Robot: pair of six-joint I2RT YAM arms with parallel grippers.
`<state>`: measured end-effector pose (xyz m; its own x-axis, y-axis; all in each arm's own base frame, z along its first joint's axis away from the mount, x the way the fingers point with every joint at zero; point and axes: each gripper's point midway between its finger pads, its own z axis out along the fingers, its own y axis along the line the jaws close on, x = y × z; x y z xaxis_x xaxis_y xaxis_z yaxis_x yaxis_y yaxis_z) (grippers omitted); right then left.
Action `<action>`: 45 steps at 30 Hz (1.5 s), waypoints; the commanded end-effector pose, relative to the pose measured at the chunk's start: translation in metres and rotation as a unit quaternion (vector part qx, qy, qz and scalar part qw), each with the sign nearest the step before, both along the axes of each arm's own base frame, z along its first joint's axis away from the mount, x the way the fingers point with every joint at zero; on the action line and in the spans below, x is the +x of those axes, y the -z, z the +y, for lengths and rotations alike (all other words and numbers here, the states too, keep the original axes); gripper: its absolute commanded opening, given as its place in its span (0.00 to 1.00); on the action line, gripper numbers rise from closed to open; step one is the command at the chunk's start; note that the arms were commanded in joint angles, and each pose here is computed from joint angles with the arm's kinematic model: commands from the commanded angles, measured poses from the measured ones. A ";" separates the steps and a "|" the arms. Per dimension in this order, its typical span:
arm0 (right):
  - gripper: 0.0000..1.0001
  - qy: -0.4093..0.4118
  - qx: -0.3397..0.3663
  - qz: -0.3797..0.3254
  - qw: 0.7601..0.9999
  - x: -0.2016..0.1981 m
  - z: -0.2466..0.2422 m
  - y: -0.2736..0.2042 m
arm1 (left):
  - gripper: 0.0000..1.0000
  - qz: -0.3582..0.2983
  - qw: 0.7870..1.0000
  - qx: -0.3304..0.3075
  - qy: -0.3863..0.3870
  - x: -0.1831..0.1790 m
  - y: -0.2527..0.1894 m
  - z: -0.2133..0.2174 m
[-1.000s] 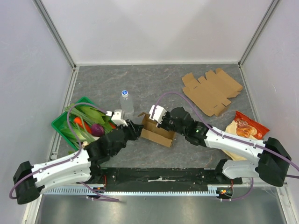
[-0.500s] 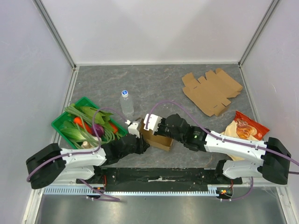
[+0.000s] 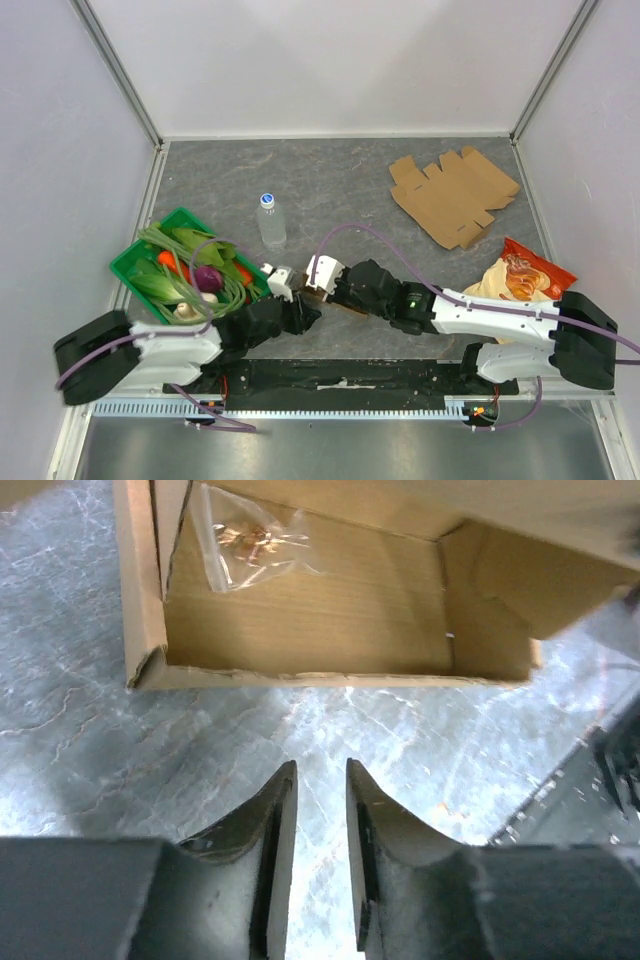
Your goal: Fold the paper box
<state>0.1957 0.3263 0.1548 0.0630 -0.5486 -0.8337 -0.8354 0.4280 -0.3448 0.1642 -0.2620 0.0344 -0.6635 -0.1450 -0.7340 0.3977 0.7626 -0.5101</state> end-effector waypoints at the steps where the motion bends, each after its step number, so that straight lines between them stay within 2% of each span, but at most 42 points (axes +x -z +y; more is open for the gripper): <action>1: 0.08 0.001 0.011 0.035 0.999 -0.007 0.010 0.015 | 0.37 0.003 0.998 -0.036 0.059 -0.030 -0.023 0.007; 2: 0.08 0.001 0.007 0.039 0.999 -0.008 0.010 0.020 | 0.39 -0.009 0.995 -0.068 0.076 -0.037 -0.046 0.007; 4: 0.08 0.007 0.007 0.045 0.999 -0.009 0.007 0.028 | 0.40 0.001 0.994 -0.061 0.089 -0.048 -0.055 0.017; 6: 0.08 0.009 0.010 0.055 0.998 -0.011 0.006 0.034 | 0.38 -0.034 0.989 -0.107 0.101 -0.053 -0.101 0.021; 7: 0.09 0.011 0.007 0.062 0.998 -0.013 0.004 0.041 | 0.38 -0.025 0.990 -0.091 0.101 -0.058 -0.100 0.029; 9: 0.11 0.019 0.011 0.080 0.997 -0.016 0.003 0.048 | 0.40 -0.053 0.989 -0.111 0.082 -0.052 -0.137 0.037; 10: 0.12 0.022 0.011 0.087 0.996 -0.017 0.001 0.054 | 0.40 -0.046 0.992 -0.092 0.068 -0.049 -0.135 0.043; 11: 0.14 0.026 0.016 0.098 0.995 -0.020 0.001 0.057 | 0.40 -0.048 0.995 -0.080 0.023 -0.036 -0.140 0.051; 13: 0.28 0.043 0.031 0.116 0.992 -0.023 -0.004 0.063 | 0.38 -0.034 0.998 -0.050 -0.033 -0.018 -0.149 0.054; 14: 0.35 0.061 0.038 0.117 0.990 -0.020 -0.008 0.063 | 0.37 -0.048 0.996 -0.049 -0.065 -0.004 -0.164 0.055; 15: 0.45 0.070 0.045 0.124 0.989 -0.021 -0.010 0.063 | 0.35 -0.035 0.997 -0.010 -0.071 0.006 -0.149 0.045; 17: 0.54 0.098 0.071 0.145 0.982 -0.023 -0.018 0.061 | 0.29 -0.038 0.996 -0.012 -0.081 0.029 -0.161 0.027; 18: 0.59 0.107 0.072 0.158 0.979 -0.027 -0.025 0.067 | 0.27 -0.018 0.996 0.019 -0.084 0.040 -0.142 0.017; 19: 0.61 0.119 0.101 0.176 0.972 -0.031 -0.026 0.058 | 0.26 -0.011 0.996 0.026 -0.083 0.050 -0.135 0.010; 21: 0.65 0.141 0.113 0.199 0.963 -0.037 -0.038 0.061 | 0.25 -0.023 0.999 -0.009 -0.044 0.069 -0.143 -0.018; 22: 0.66 0.148 0.144 0.202 0.957 -0.037 -0.041 0.045 | 0.24 -0.011 1.000 0.005 -0.023 0.075 -0.121 -0.032; 23: 0.66 0.166 0.169 0.219 0.947 -0.038 -0.045 0.039 | 0.24 -0.023 1.000 -0.011 0.006 0.077 -0.127 -0.049; 25: 0.71 0.198 0.202 0.225 0.933 -0.036 -0.062 0.021 | 0.22 0.003 0.999 0.020 0.026 0.080 -0.095 -0.062; 26: 0.72 0.233 0.226 0.240 0.915 -0.028 -0.072 0.014 | 0.21 0.012 0.999 0.029 0.025 0.082 -0.088 -0.065; 27: 0.74 0.257 0.222 0.246 0.908 -0.024 -0.085 0.011 | 0.21 0.022 0.999 0.041 0.020 0.082 -0.078 -0.061; 29: 0.74 0.289 0.251 0.263 0.886 -0.005 -0.104 0.002 | 0.21 0.038 0.998 0.051 0.011 0.076 -0.056 -0.053; 31: 0.69 0.280 0.257 0.292 0.878 0.004 -0.104 0.008 | 0.22 0.035 0.998 0.043 0.005 0.076 -0.050 -0.051; 35: 0.46 0.234 0.260 0.381 0.856 0.016 -0.099 0.032 | 0.22 0.052 0.997 0.061 0.016 0.070 -0.034 -0.049; 37: 0.39 0.234 0.263 0.407 0.843 0.019 -0.099 0.050 | 0.25 0.034 0.998 0.042 0.018 0.070 -0.049 -0.050; 38: 0.33 0.229 0.268 0.415 0.839 0.020 -0.100 0.054 | 0.27 0.027 0.999 0.037 0.016 0.070 -0.055 -0.048; 41: 0.32 0.255 0.244 0.408 0.842 0.019 -0.111 0.073 | 0.39 0.007 0.999 0.040 0.016 0.071 -0.082 -0.042; 42: 0.34 0.264 0.240 0.397 0.846 0.020 -0.116 0.069 | 0.47 -0.006 0.999 0.033 0.019 0.070 -0.097 -0.040; 45: 0.45 0.281 0.234 0.371 0.854 0.021 -0.128 0.052 | 0.57 -0.012 0.999 0.034 0.011 0.071 -0.110 -0.029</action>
